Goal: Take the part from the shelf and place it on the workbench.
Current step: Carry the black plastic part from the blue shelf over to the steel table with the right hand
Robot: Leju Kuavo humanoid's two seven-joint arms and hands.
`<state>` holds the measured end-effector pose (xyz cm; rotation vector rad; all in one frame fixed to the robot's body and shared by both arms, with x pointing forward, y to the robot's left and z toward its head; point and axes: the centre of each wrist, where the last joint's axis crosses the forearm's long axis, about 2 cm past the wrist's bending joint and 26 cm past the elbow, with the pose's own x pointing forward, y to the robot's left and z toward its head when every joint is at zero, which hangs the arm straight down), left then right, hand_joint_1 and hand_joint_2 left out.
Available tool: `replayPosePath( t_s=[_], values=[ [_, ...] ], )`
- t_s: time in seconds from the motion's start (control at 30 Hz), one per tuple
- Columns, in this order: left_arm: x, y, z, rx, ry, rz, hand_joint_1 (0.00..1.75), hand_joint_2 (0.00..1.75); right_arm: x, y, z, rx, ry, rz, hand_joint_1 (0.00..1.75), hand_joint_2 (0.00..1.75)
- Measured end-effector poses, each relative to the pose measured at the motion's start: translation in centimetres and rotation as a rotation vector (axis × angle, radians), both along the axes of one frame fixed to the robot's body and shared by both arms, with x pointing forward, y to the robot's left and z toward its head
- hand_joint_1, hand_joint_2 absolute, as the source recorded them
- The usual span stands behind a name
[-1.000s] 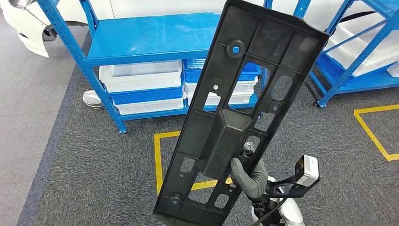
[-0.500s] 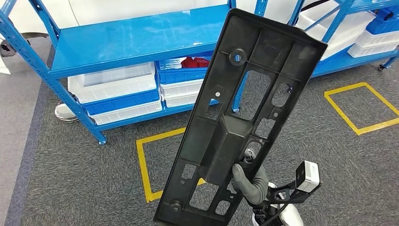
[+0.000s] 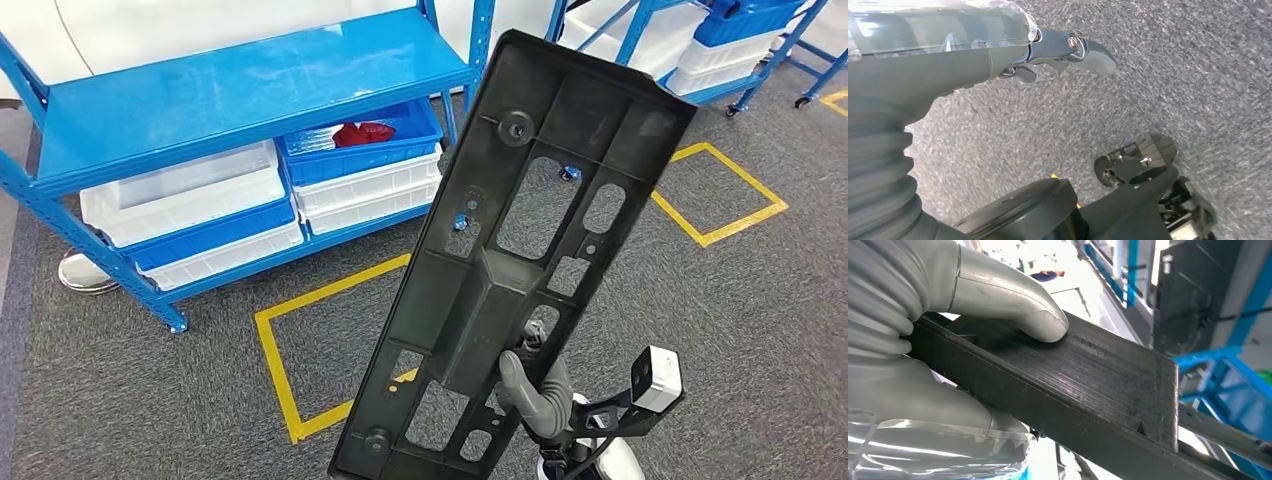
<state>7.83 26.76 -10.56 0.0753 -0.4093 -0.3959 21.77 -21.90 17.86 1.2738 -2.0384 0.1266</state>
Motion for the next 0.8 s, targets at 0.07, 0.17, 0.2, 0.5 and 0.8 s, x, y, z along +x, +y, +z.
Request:
replayPosePath(
  t_s=[0.07, 0.17, 0.2, 0.5, 0.8],
  values=[
    [-0.2, 0.1, 0.0, 0.014, 0.005, 0.000, 0.00, 1.75, -0.2, 0.0, -0.2, 0.008, 0.005, -0.012, 1.73, 1.75],
    [-0.6, 0.5, -0.1, 0.030, 0.010, 0.003, 0.00, 1.75, -0.5, 0.0, -0.3, 0.023, 0.011, -0.031, 1.73, 1.75],
    [-0.7, 0.6, -0.1, 0.030, 0.011, 0.004, 0.00, 1.75, -0.6, 0.0, -0.4, 0.027, 0.015, -0.037, 1.73, 1.75],
    [-1.6, 1.9, -0.3, 0.049, 0.021, 0.015, 0.00, 1.75, -1.2, 0.1, -1.1, 0.048, 0.033, -0.063, 1.73, 1.75],
    [-1.4, 1.5, -0.3, 0.046, 0.012, 0.014, 0.00, 1.75, -1.2, -0.3, -1.2, 0.019, 0.029, -0.082, 1.73, 1.75]
  ],
)
